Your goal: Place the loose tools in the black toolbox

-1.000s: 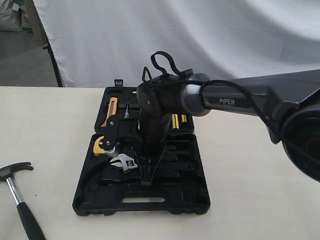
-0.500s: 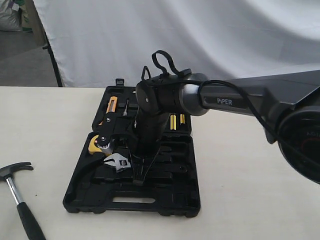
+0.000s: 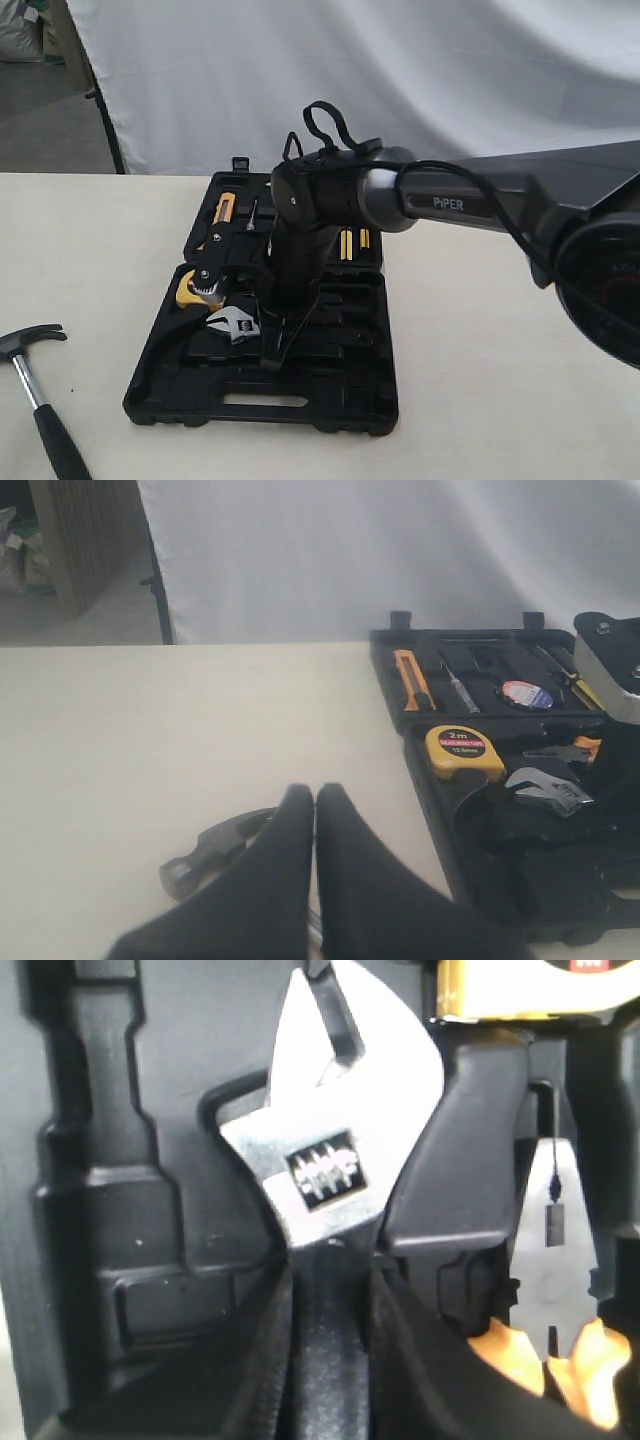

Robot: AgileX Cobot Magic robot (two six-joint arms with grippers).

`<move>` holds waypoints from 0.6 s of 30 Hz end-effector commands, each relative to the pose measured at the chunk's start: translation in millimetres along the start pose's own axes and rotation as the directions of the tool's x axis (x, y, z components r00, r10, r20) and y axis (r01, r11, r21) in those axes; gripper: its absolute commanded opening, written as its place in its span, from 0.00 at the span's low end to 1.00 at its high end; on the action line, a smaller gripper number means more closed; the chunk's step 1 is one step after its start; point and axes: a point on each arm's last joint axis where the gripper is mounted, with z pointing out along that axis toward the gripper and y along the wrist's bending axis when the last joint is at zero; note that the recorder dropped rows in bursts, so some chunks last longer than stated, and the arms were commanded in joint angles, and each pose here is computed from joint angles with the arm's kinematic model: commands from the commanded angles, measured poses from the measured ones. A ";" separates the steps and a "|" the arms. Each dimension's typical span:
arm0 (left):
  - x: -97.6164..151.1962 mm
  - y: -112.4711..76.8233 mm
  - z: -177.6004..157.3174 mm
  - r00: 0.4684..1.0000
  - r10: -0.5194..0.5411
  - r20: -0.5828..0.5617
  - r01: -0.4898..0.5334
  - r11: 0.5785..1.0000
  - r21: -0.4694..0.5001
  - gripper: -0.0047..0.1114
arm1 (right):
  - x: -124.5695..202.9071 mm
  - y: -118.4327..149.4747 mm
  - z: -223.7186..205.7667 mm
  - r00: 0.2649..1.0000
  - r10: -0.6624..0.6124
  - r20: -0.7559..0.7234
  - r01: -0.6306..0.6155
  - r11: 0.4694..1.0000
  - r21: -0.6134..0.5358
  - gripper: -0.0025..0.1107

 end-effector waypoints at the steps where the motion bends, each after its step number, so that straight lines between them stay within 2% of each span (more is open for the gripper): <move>1: 0.7 -0.3 0.0 1.000 -0.001 0.002 0.001 1.000 0.007 0.05 | -0.7 -1.0 0.9 0.999 0.033 0.012 -0.033 0.999 -0.006 0.55; 4: 0.7 -0.3 0.0 1.000 -0.001 0.002 0.001 1.000 0.007 0.05 | -0.3 -0.2 -3.4 1.000 0.026 0.004 -0.026 1.000 -0.015 0.74; 6: 0.7 -0.3 0.0 1.000 -0.001 0.002 0.001 1.000 0.007 0.05 | -1.5 -0.8 -10.2 1.000 0.026 0.013 -0.025 1.000 -0.007 0.78; 18: 0.7 -0.3 0.0 1.000 -0.001 0.002 0.001 1.000 0.007 0.05 | -8.6 -3.8 -38.0 0.996 0.035 0.081 -0.038 0.999 0.033 0.77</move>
